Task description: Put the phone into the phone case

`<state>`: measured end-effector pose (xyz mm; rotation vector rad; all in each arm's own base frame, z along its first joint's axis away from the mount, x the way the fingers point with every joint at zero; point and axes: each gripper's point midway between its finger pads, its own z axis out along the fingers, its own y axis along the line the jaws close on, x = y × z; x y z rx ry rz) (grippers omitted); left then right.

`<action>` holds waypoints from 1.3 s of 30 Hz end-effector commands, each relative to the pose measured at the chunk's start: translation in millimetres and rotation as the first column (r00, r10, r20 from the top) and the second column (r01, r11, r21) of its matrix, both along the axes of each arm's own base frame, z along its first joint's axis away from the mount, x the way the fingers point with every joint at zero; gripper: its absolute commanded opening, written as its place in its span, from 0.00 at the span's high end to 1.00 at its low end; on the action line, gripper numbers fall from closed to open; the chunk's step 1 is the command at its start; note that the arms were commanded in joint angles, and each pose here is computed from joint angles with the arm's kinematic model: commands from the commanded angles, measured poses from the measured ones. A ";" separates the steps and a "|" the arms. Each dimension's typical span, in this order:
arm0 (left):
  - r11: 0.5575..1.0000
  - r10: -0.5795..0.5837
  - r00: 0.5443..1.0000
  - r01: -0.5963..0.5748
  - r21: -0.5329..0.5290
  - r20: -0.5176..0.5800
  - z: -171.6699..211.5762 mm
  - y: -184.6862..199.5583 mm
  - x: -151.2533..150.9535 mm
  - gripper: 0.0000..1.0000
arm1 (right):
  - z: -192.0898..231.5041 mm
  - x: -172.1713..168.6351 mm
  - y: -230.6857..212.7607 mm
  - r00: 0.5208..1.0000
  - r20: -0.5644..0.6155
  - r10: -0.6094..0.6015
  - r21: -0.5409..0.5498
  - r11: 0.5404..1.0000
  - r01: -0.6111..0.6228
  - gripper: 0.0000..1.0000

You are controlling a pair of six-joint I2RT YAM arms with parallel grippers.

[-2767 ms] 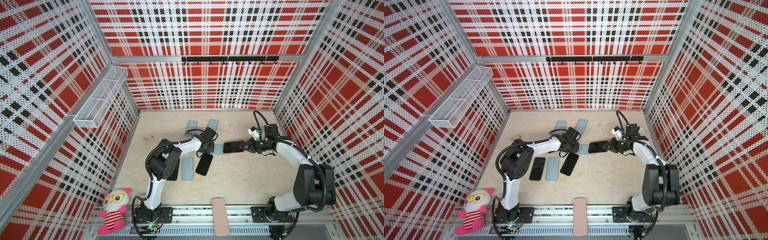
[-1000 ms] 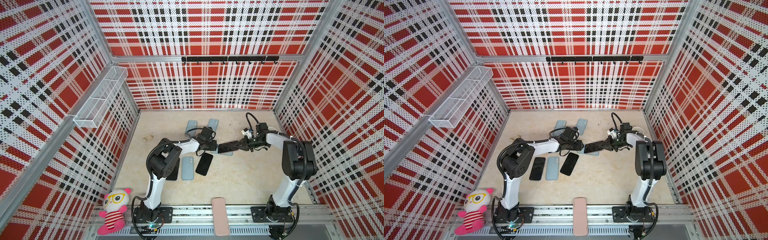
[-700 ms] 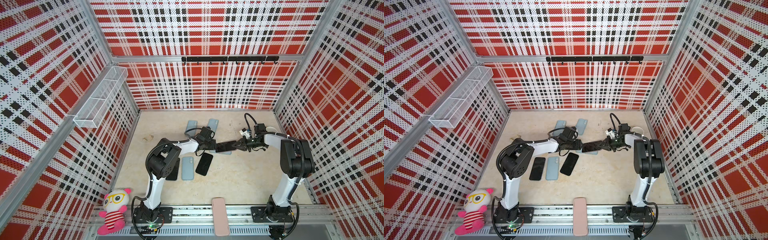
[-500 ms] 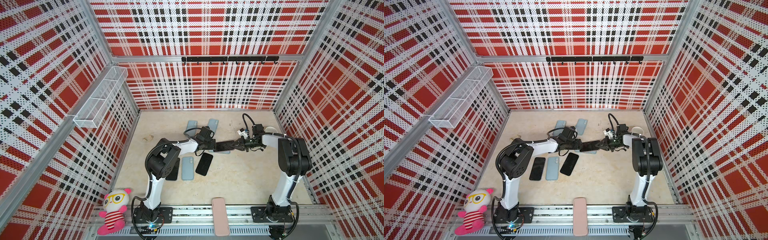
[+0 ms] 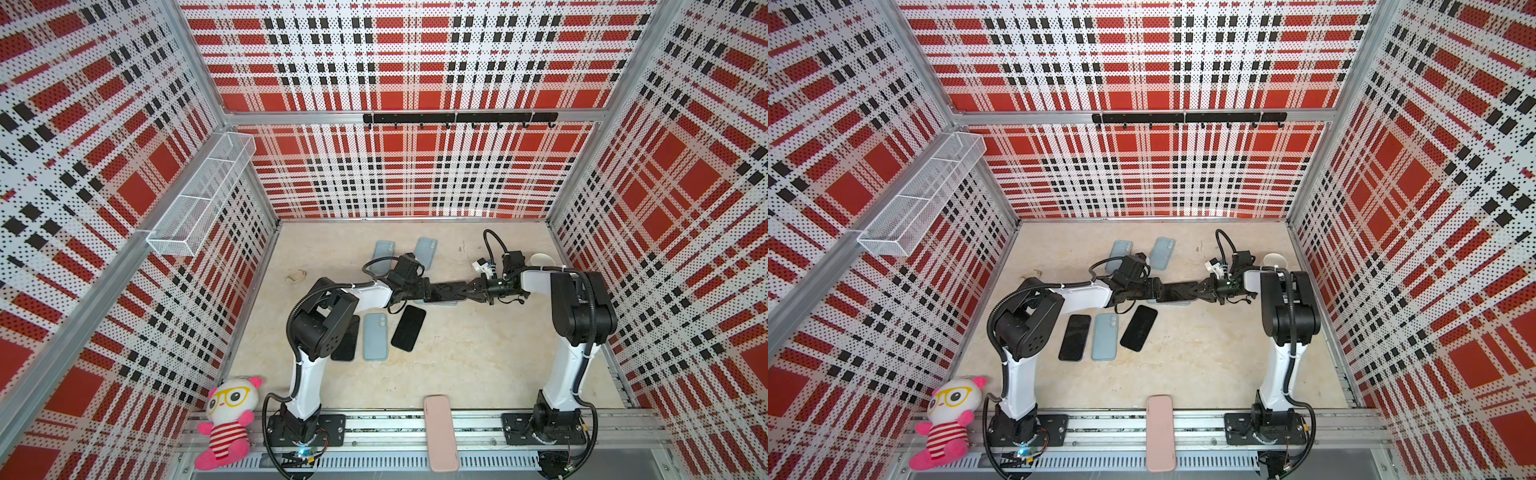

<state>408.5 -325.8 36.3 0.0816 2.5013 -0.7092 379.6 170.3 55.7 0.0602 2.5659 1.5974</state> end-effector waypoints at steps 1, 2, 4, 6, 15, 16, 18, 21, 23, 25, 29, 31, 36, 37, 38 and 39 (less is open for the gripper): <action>0.997 -0.079 0.991 0.076 -0.032 -0.112 -24.4 -12.6 -31.6 0.27 | -46.6 -21.9 13.0 0.993 -0.115 0.028 -0.107 0.993 -0.040 0.96; 0.997 -0.080 0.990 0.076 -0.032 -0.113 -25.2 -13.0 -31.8 0.27 | -47.1 -22.6 13.4 0.993 -0.118 0.031 -0.105 0.994 -0.043 0.95; 0.996 -0.081 0.990 0.077 -0.032 -0.115 -26.0 -13.3 -31.9 0.27 | -47.8 -23.3 14.2 0.992 -0.120 0.037 -0.100 0.994 -0.049 0.95; 0.997 -0.080 0.990 0.076 -0.031 -0.119 -27.5 -13.0 -32.5 0.26 | -48.1 -23.6 15.2 0.992 -0.122 0.041 -0.093 0.994 -0.053 0.95; 0.997 -0.076 0.988 0.073 -0.025 -0.132 -37.1 -8.6 -34.0 0.26 | -47.9 -29.1 22.2 0.989 -0.125 0.079 -0.034 0.996 -0.084 0.95; 0.997 -0.079 0.988 0.076 -0.026 -0.133 -38.2 -8.5 -34.8 0.26 | -48.2 -29.4 22.2 0.989 -0.125 0.083 -0.031 0.996 -0.088 0.95; 0.997 -0.078 0.988 0.075 -0.026 -0.136 -40.4 -7.5 -34.9 0.26 | -49.6 -29.4 22.0 0.988 -0.127 0.089 -0.035 0.995 -0.094 0.95; 0.997 -0.080 0.987 0.076 -0.035 -0.142 -41.4 -9.4 -36.7 0.26 | -50.4 -29.5 23.1 0.987 -0.129 0.094 -0.021 0.995 -0.097 0.95; 0.996 -0.084 0.986 0.077 -0.051 -0.142 -40.8 -12.0 -39.1 0.26 | -51.9 -30.1 24.0 0.987 -0.133 0.095 -0.013 0.995 -0.098 0.95; 0.995 -0.082 0.986 0.074 -0.060 -0.144 -41.2 -12.9 -41.2 0.26 | -54.3 -30.8 23.9 0.986 -0.137 0.096 -0.010 0.995 -0.098 0.95; 0.996 -0.073 0.987 0.065 -0.065 -0.145 -41.6 -10.9 -42.7 0.26 | -56.8 -32.4 24.4 0.984 -0.142 0.104 -0.004 0.994 -0.106 0.95; 0.997 -0.065 0.987 0.057 -0.053 -0.148 -42.8 -7.4 -44.3 0.26 | -56.2 -32.4 22.2 0.985 -0.141 0.099 -0.006 0.995 -0.101 0.95; 0.999 -0.044 0.988 0.044 -0.007 -0.145 -42.4 4.9 -48.5 0.26 | -47.5 -31.4 8.5 0.990 -0.121 0.074 -0.027 0.997 -0.078 0.95; 0.999 -0.042 0.989 0.041 -0.007 -0.144 -41.1 6.5 -48.9 0.26 | -43.9 -30.8 3.5 0.991 -0.114 0.064 -0.030 0.997 -0.067 0.95; 0.999 -0.044 0.988 0.043 -0.011 -0.145 -40.5 6.2 -49.7 0.26 | -41.5 -31.1 -0.5 0.992 -0.110 0.057 -0.035 0.998 -0.061 0.95; 0.999 -0.049 0.988 0.047 -0.018 -0.145 -38.5 4.6 -50.4 0.27 | -40.0 -31.7 -5.2 0.993 -0.107 0.050 -0.044 0.998 -0.055 0.95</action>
